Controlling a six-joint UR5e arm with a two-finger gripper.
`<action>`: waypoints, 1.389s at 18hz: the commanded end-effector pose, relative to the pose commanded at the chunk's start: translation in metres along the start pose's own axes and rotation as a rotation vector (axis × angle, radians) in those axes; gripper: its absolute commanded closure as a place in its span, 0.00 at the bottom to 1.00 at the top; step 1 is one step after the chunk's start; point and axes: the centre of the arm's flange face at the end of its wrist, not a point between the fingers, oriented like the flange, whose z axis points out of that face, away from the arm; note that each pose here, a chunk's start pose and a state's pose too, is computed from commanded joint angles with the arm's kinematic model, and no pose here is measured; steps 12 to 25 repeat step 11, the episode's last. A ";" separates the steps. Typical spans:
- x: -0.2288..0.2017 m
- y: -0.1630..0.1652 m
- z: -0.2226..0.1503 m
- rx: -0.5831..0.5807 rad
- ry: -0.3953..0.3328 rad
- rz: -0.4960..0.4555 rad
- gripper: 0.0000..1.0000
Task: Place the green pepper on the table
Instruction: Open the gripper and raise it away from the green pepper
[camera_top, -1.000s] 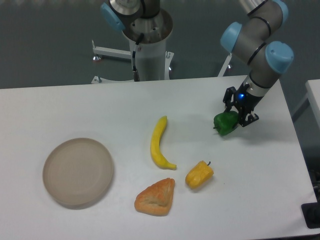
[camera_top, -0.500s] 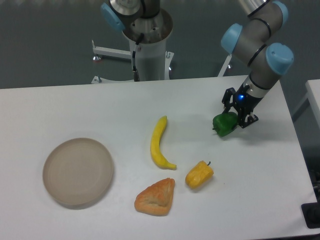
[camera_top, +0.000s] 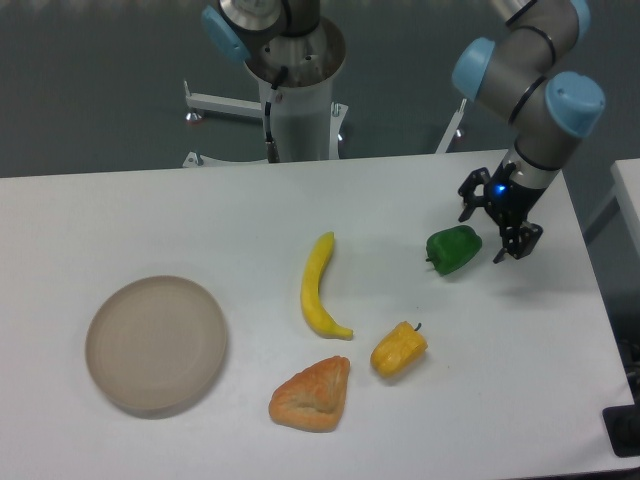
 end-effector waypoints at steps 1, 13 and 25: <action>-0.008 -0.008 -0.007 -0.023 -0.012 0.008 0.00; -0.071 -0.088 -0.015 -0.096 -0.089 -0.077 0.00; -0.071 -0.088 -0.015 -0.096 -0.089 -0.077 0.00</action>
